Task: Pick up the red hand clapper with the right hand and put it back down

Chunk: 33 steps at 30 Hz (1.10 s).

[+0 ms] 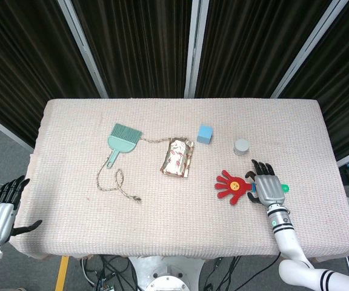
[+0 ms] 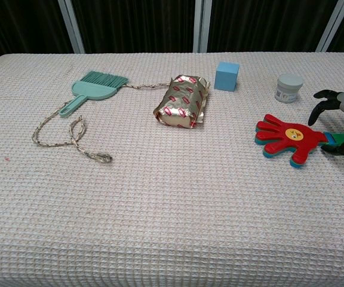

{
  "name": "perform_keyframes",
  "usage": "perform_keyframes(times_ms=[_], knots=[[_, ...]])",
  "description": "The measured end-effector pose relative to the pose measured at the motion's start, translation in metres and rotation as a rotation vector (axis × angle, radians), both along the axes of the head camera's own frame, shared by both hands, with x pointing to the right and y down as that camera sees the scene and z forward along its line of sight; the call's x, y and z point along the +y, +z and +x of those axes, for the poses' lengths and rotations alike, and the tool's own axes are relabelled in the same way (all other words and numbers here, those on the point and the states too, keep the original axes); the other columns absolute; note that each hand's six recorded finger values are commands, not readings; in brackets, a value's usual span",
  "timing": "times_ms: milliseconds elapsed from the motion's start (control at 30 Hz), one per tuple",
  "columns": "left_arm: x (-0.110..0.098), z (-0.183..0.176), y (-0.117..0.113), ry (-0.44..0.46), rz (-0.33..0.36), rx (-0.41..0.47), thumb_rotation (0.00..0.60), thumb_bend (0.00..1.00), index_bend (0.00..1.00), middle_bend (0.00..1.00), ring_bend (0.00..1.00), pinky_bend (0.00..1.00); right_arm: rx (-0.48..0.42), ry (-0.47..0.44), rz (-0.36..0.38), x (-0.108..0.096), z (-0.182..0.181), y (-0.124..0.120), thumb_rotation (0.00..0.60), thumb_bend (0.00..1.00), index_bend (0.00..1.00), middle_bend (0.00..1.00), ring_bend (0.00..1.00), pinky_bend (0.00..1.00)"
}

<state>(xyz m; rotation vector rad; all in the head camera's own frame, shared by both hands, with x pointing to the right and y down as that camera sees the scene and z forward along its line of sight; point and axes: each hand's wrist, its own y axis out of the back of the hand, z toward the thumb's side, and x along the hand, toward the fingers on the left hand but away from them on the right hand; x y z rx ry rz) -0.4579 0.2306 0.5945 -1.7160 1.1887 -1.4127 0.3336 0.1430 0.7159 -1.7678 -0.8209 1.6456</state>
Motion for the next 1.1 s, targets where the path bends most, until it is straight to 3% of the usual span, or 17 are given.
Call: perform_keyframes(times_ms=[433,867,1100], knots=[[0.0013,-0.0063,-0.0005,-0.02,0.008,-0.003,0.6,0.01,0.04,0.0,0.0,0.06,0.013,0.003,-0.041,0.0001,-0.0048,0.007,0.6,0.27,0.37,0.0,0.0,0.0],[0.0024,-0.0062,0.0026,-0.022,-0.001,0.004,0.6,0.01,0.04,0.0,0.0,0.06,0.004,0.004,-0.02,-0.0022,-0.0063,0.0058,0.6,0.3,0.56,0.03,0.0,0.0],[0.0042,-0.007,0.0032,-0.027,-0.004,0.005,0.6,0.01,0.04,0.0,0.0,0.06,-0.043,0.028,0.023,-0.0052,-0.007,-0.0017,0.6,0.34,0.7,0.14,0.0,0.0]])
